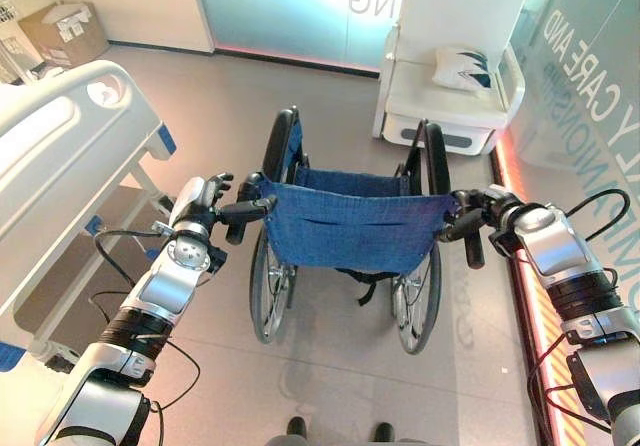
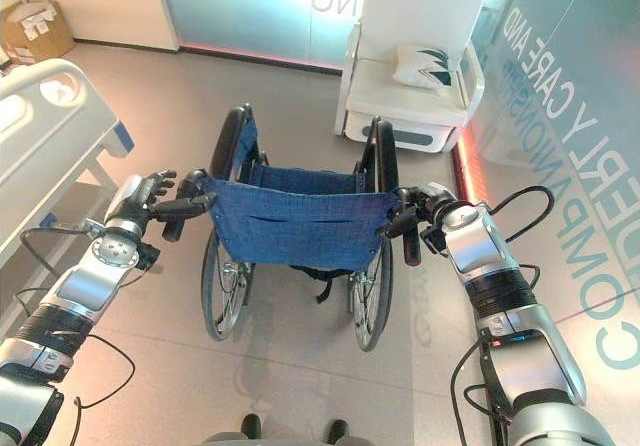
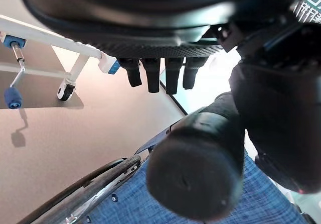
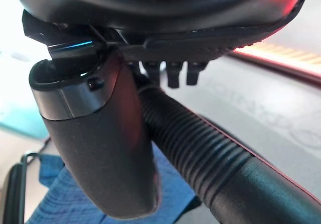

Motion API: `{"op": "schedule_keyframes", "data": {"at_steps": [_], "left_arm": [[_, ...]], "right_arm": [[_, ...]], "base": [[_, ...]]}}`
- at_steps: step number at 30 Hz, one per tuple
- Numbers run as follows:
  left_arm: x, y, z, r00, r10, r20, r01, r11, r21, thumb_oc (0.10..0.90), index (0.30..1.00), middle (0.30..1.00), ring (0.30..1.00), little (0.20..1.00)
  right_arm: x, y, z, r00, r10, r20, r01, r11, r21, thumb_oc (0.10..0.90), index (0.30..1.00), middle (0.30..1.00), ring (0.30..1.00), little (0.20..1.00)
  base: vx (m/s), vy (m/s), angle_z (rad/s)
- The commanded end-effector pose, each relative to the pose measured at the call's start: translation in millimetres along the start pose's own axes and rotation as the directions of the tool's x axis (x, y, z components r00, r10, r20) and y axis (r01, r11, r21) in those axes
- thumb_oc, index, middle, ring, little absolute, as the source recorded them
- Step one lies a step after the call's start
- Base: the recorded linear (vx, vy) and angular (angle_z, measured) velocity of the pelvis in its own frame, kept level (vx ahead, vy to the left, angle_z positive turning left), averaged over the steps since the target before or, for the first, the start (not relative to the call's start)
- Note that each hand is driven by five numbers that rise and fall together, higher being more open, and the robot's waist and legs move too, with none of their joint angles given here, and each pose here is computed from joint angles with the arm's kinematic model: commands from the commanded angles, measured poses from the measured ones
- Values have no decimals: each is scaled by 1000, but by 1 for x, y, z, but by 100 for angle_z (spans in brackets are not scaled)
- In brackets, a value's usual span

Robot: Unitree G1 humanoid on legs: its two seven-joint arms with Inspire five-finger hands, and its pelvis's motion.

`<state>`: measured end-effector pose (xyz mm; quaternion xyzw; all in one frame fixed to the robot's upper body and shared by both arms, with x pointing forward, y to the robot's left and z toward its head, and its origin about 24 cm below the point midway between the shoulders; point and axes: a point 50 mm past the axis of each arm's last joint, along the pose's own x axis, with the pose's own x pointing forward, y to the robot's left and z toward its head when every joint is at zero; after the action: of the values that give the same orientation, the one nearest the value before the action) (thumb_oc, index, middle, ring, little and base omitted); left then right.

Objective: Push the wheelchair next to the bed

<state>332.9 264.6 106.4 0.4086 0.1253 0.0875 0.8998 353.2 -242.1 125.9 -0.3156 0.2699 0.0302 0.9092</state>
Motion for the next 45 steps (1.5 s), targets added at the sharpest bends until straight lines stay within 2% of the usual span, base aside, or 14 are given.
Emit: {"op": "schedule_keyframes", "data": {"at_steps": [1, 6, 8, 9, 12, 18, 19, 20, 22, 23, 29, 35, 41, 45], "left_arm": [[3, 43, -58, 952, 122, -279, -40, 959, 281, 800, 900, 900, 900, 900], [7, 40, -50, 944, 17, -328, 124, 906, 405, 800, 900, 900, 900, 900], [9, 42, -45, 943, 8, -332, 141, 895, 423, 800, 900, 900, 900, 900], [11, 49, -38, 934, -15, -357, 186, 874, 450, 800, 900, 900, 900, 900], [13, 63, -24, 927, -17, -374, 209, 853, 479, 800, 900, 900, 900, 900], [18, 108, 7, 898, -32, -440, 280, 811, 513, 800, 900, 900, 900, 900], [18, 120, 13, 892, -27, -451, 282, 814, 507, 742, 813, 813, 813, 813], [18, 126, 15, 888, -27, -460, 283, 820, 498, 734, 801, 801, 801, 801], [18, 134, 19, 884, -30, -467, 284, 827, 485, 769, 853, 853, 853, 853], [18, 135, 20, 882, -38, -470, 290, 830, 477, 800, 900, 900, 900, 900], [15, 145, 19, 848, -101, -521, 371, 815, 445, 800, 900, 900, 900, 900], [15, 140, 19, 815, -165, -556, 448, 788, 423, 800, 900, 900, 900, 900], [19, 129, 23, 798, -211, -564, 494, 766, 412, 800, 900, 900, 900, 900], [23, 117, 28, 788, -236, -568, 523, 744, 416, 800, 900, 900, 900, 900]], "right_arm": [[-5, -26, -107, 886, -120, -449, 62, 988, -141, 800, 900, 900, 900, 900], [-7, -35, -101, 874, -127, -469, 68, 988, -141, 800, 900, 900, 900, 900], [-8, -38, -98, 874, -134, -468, 77, 987, -138, 800, 900, 900, 900, 900], [-9, -45, -91, 876, -147, -460, 96, 987, -132, 800, 900, 900, 900, 900], [-12, -55, -79, 884, -177, -433, 140, 983, -116, 800, 900, 900, 900, 900], [-27, -91, -34, 906, -300, -299, 302, 952, -42, 800, 900, 900, 900, 900], [-33, -102, -25, 902, -333, -276, 337, 941, -33, 800, 900, 900, 900, 900], [-36, -106, -21, 902, -342, -265, 346, 938, -31, 800, 900, 900, 900, 900], [-38, -110, -18, 899, -350, -265, 353, 935, -36, 800, 900, 900, 900, 900], [-39, -110, -18, 899, -344, -270, 347, 937, -37, 800, 900, 900, 900, 900], [-41, -107, -51, 875, -163, -457, 137, 987, -89, 800, 900, 900, 900, 900], [-35, -95, -80, 818, -13, -575, -18, 999, -49, 800, 900, 900, 900, 900], [-29, -86, -89, 779, 34, -626, -90, 994, -58, 800, 900, 900, 900, 900], [-22, -82, -84, 746, 4, -665, -155, 973, -169, 800, 900, 900, 900, 900]], "base": [[0, 0, 0], [2, -2, 2], [0, 0, 0], [0, 0, 0], [-6, 12, 0], [-12, 36, -4], [-3, 49, -3], [-3, 63, -3], [-4, 37, -3], [0, 0, 0], [-18, 34, -1], [-12, 19, -6], [-3, 6, -2], [-3, 6, -4]]}}
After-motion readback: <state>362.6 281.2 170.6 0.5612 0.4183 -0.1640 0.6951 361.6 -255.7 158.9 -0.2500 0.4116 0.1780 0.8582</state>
